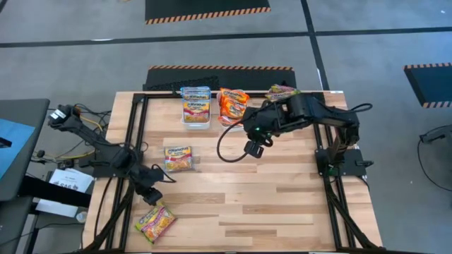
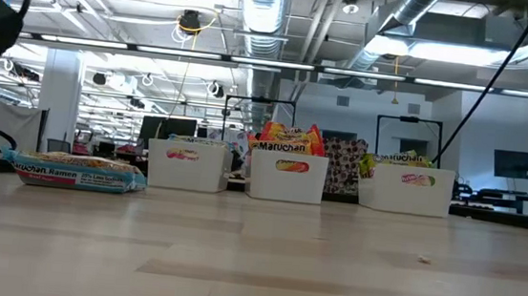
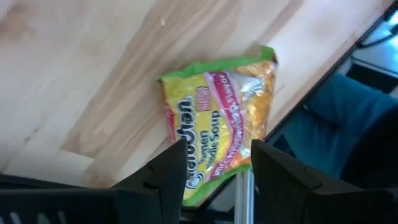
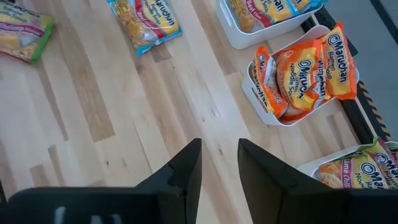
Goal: Sort Maruchan noodles
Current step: Put the green noodle pack into the right white bin
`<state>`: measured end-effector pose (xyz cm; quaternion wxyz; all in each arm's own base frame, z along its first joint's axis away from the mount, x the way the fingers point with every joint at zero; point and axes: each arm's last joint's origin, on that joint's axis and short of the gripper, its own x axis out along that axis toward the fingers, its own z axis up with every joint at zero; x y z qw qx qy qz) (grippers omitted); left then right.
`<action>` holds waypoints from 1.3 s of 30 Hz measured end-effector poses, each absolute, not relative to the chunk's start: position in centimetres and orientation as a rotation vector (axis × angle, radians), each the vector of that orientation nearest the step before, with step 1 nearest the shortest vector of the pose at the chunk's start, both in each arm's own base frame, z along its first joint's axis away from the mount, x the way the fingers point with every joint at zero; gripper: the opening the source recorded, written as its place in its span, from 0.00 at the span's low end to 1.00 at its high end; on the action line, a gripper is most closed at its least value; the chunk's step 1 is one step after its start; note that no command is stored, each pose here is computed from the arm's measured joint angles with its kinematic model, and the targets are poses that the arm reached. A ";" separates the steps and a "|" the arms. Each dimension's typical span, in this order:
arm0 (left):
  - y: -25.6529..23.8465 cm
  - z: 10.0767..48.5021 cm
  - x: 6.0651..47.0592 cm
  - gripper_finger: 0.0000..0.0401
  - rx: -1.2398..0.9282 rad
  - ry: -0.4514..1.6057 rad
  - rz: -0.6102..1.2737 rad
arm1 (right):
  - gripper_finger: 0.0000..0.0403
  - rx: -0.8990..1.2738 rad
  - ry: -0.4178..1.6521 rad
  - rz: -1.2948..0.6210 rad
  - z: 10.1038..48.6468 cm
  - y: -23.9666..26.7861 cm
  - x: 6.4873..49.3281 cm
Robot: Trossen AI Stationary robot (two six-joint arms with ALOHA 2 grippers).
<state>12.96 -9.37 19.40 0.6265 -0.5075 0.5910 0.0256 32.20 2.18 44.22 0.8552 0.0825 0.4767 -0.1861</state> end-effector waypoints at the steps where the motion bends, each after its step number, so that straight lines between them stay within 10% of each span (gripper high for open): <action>1: -9.5 19.3 12.9 0.40 -1.161 1.361 0.067 | 0.32 0.176 1.004 -0.388 44.2 2.2 32.2; 31: -16.4 12.5 16.3 0.40 -1.083 1.555 -0.023 | 0.32 0.181 1.013 -0.357 44.2 2.4 32.2; 39: -17.6 11.4 17.5 0.13 -1.123 1.508 -0.131 | 0.32 0.180 1.012 -0.358 44.2 2.4 32.2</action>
